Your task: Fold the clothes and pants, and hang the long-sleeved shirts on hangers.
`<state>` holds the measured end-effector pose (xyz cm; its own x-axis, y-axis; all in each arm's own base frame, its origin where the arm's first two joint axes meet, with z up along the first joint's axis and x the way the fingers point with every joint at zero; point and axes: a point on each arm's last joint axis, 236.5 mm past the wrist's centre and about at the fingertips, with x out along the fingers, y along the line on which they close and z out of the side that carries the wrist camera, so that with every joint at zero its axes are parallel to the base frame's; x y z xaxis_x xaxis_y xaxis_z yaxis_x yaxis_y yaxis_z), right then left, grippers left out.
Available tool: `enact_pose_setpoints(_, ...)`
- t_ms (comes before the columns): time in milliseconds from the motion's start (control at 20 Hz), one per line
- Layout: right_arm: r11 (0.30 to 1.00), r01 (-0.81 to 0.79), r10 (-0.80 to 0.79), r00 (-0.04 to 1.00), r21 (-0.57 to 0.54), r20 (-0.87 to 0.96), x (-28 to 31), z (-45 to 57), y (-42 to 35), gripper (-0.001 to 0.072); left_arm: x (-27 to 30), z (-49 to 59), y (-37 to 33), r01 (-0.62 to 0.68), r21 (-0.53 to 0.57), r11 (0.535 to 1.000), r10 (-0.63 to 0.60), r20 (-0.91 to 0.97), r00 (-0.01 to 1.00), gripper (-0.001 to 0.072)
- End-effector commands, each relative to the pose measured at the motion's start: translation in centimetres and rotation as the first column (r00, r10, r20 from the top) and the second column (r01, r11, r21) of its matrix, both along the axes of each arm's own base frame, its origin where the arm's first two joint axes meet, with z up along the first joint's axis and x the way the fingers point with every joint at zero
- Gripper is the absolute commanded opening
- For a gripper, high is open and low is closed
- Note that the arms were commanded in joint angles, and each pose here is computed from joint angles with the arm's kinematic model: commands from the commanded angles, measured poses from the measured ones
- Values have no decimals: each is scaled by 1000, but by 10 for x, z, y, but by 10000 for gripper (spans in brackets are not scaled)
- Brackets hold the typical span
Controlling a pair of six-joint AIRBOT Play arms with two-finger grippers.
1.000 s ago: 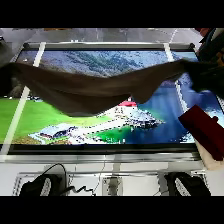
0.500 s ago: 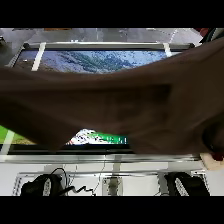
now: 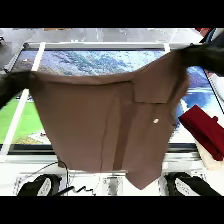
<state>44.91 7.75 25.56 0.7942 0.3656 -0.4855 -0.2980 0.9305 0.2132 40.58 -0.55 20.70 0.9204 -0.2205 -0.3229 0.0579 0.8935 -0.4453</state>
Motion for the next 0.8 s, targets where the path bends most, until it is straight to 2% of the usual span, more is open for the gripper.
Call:
enact_pose_setpoints(0,1000,14,-9,957,16,-289,58,-141,-3,12,46,-146,11,34,-18,999,-38,-319,947,14)
enact_pose_setpoints(200,996,91,-76,933,26,-352,101,-226,-12,12,95,-216,12,-1,-96,995,-36,-390,920,14)
enact_pose_setpoints(450,985,168,-143,922,39,-359,114,-245,-26,12,142,-210,-3,68,-107,992,-103,-361,927,14)
enact_pose_setpoints(600,983,176,-143,897,41,-419,98,-243,-46,12,113,-216,-25,207,-136,969,-246,-450,859,13)
enact_pose_setpoints(750,994,99,-54,773,37,-632,41,-269,-49,11,48,-257,-27,302,-127,945,-303,-691,656,13)
